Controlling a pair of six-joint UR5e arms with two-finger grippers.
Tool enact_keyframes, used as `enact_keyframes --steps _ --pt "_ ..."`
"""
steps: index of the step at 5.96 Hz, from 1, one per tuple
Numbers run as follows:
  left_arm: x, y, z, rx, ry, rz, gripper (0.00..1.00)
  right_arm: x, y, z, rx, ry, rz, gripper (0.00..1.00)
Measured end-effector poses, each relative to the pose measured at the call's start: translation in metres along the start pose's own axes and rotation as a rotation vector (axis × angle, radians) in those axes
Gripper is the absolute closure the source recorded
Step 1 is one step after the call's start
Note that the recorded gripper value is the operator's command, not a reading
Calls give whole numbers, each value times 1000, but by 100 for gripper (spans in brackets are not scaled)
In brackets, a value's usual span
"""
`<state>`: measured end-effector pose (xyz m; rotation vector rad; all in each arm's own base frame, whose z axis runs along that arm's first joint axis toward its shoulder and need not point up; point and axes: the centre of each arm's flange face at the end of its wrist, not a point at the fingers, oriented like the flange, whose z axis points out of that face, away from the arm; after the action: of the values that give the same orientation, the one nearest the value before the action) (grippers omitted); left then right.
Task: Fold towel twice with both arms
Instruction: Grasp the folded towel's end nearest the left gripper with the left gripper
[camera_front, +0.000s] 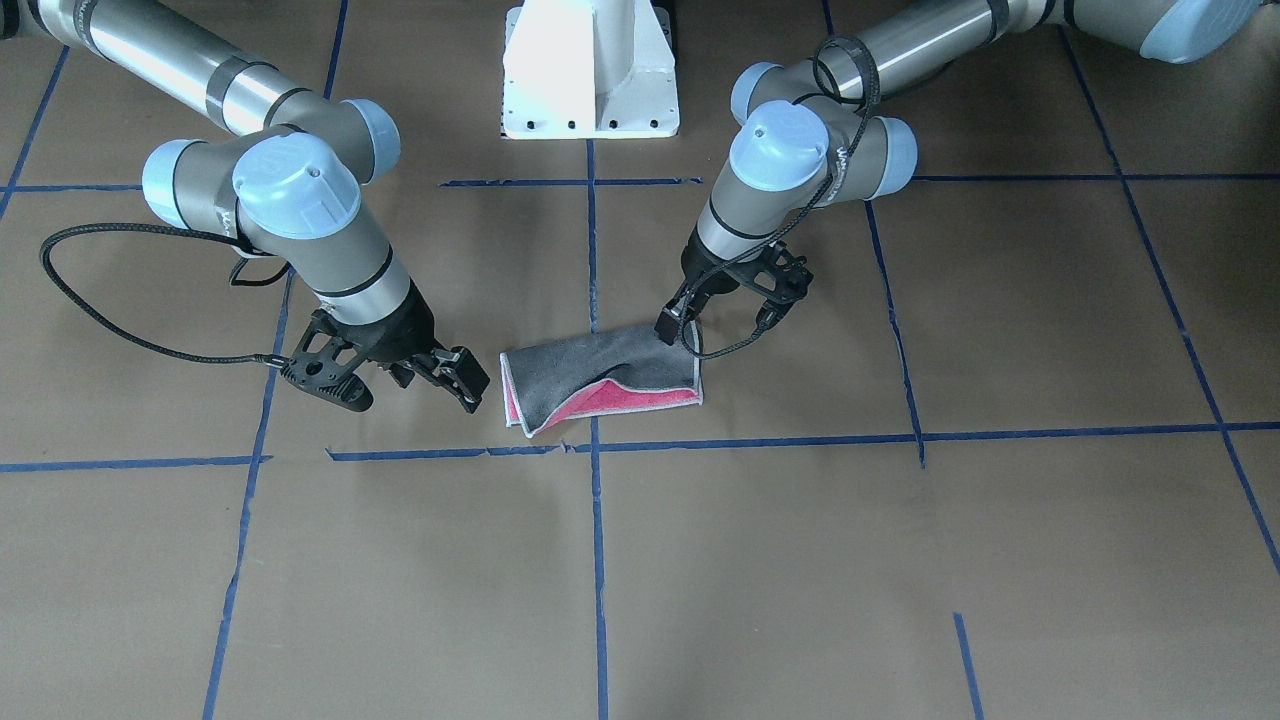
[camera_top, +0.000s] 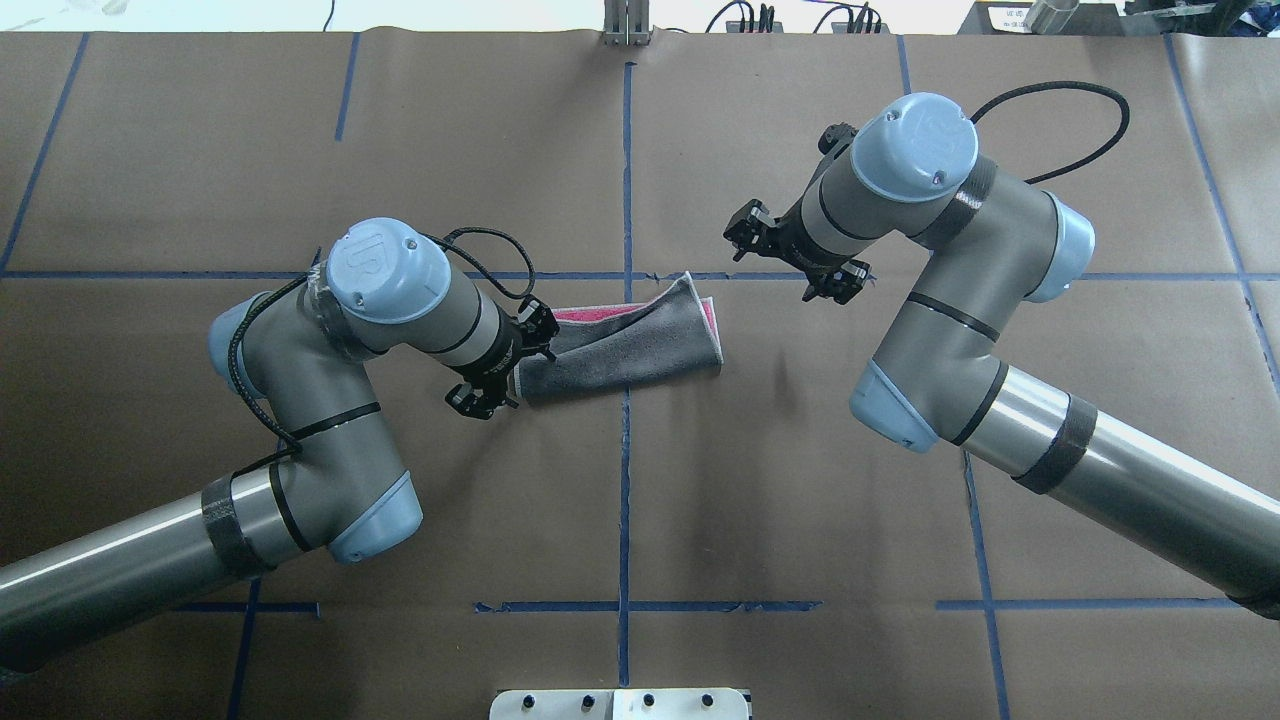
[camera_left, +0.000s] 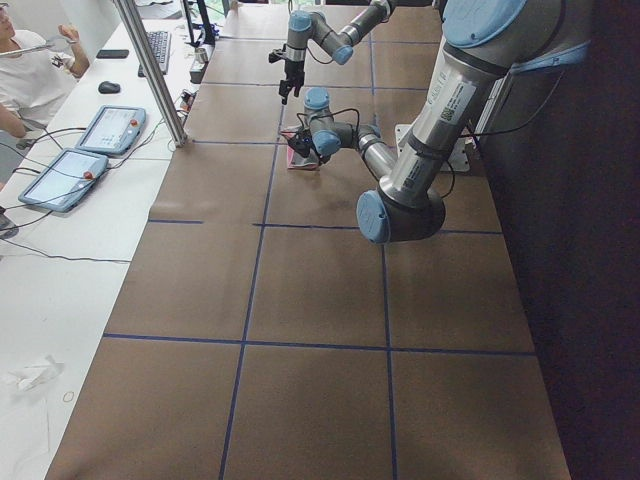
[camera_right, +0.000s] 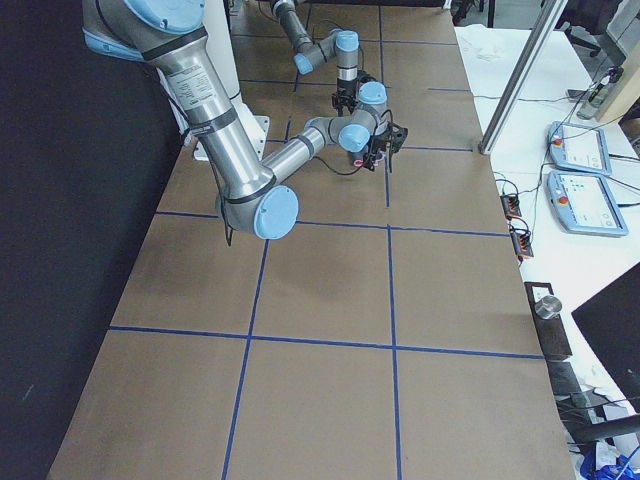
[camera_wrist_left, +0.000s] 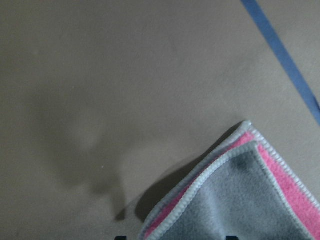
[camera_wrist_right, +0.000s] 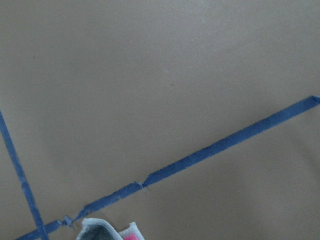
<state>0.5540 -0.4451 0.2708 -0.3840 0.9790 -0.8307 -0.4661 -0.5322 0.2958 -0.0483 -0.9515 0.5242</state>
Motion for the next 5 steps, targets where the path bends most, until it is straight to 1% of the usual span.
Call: enact_keyframes --steps 1,2,4,5 --pt "-3 5 4 -5 -7 -1 35 0 1 -1 1 -2 -1 0" --pt "-7 10 9 -8 -16 -3 38 -1 2 -1 2 -4 -3 0" --pt "-7 7 13 25 -2 3 39 -2 2 -2 2 -6 -3 0" --pt "-7 2 13 37 2 2 51 -2 2 -2 4 -7 -4 0"
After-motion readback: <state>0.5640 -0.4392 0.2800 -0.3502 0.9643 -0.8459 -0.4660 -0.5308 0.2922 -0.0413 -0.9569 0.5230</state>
